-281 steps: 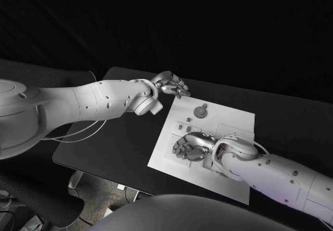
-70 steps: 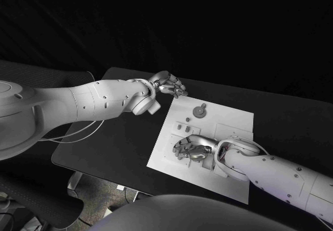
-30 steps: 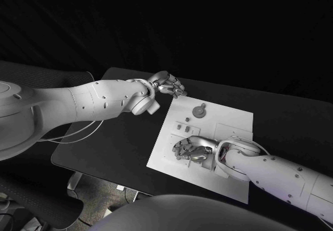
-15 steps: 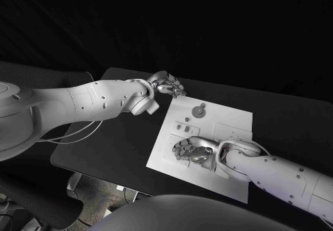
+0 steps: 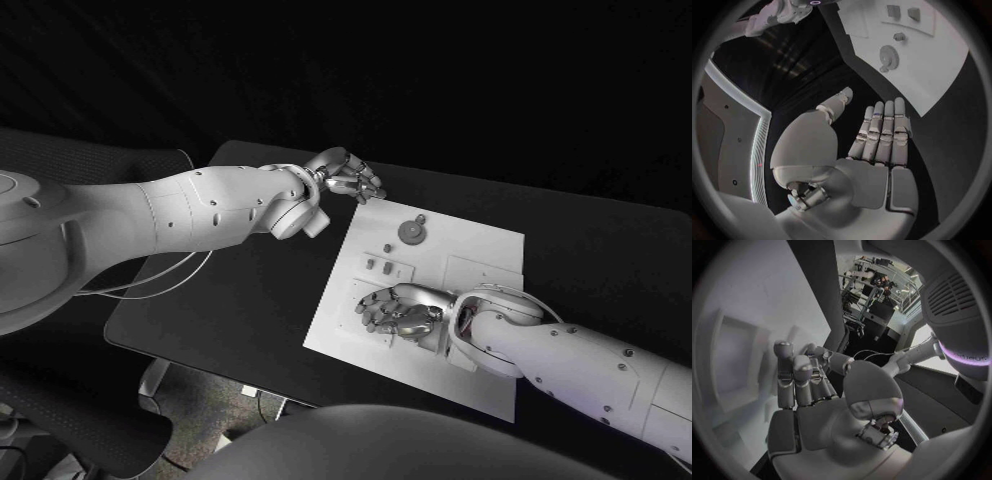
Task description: Assemble the parts on the task board
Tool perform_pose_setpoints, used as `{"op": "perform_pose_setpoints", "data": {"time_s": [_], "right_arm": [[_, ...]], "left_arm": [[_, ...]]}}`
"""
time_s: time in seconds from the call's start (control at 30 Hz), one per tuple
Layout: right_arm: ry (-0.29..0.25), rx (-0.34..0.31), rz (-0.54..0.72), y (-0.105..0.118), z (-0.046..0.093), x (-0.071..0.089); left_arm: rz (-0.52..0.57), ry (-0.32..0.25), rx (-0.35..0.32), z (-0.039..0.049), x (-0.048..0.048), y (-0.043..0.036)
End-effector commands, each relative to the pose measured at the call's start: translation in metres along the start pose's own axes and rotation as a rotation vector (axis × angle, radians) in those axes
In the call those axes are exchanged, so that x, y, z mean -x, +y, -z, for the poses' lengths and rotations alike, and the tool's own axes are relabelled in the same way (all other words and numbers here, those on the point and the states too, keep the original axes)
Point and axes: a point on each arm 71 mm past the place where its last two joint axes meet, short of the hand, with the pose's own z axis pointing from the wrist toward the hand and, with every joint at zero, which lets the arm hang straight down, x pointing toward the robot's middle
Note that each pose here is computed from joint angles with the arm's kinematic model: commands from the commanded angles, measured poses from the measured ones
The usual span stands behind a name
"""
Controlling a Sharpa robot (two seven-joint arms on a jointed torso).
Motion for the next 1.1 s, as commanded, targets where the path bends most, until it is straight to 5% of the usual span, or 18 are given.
{"op": "perform_pose_setpoints", "data": {"time_s": [0.03,0.33,1.1], "right_arm": [[0.038,-0.044,0.014,-0.008,0.002,-0.005],[0.043,-0.036,0.001,-0.006,0.006,-0.004],[0.018,-0.029,0.029,0.005,0.026,0.028]], "left_arm": [[0.001,0.01,-0.008,-0.0005,-0.001,-0.0017],[0.0,0.007,-0.006,-0.0003,0.0005,-0.0007],[-0.004,-0.007,0.006,0.0008,0.0068,0.0035]]}}
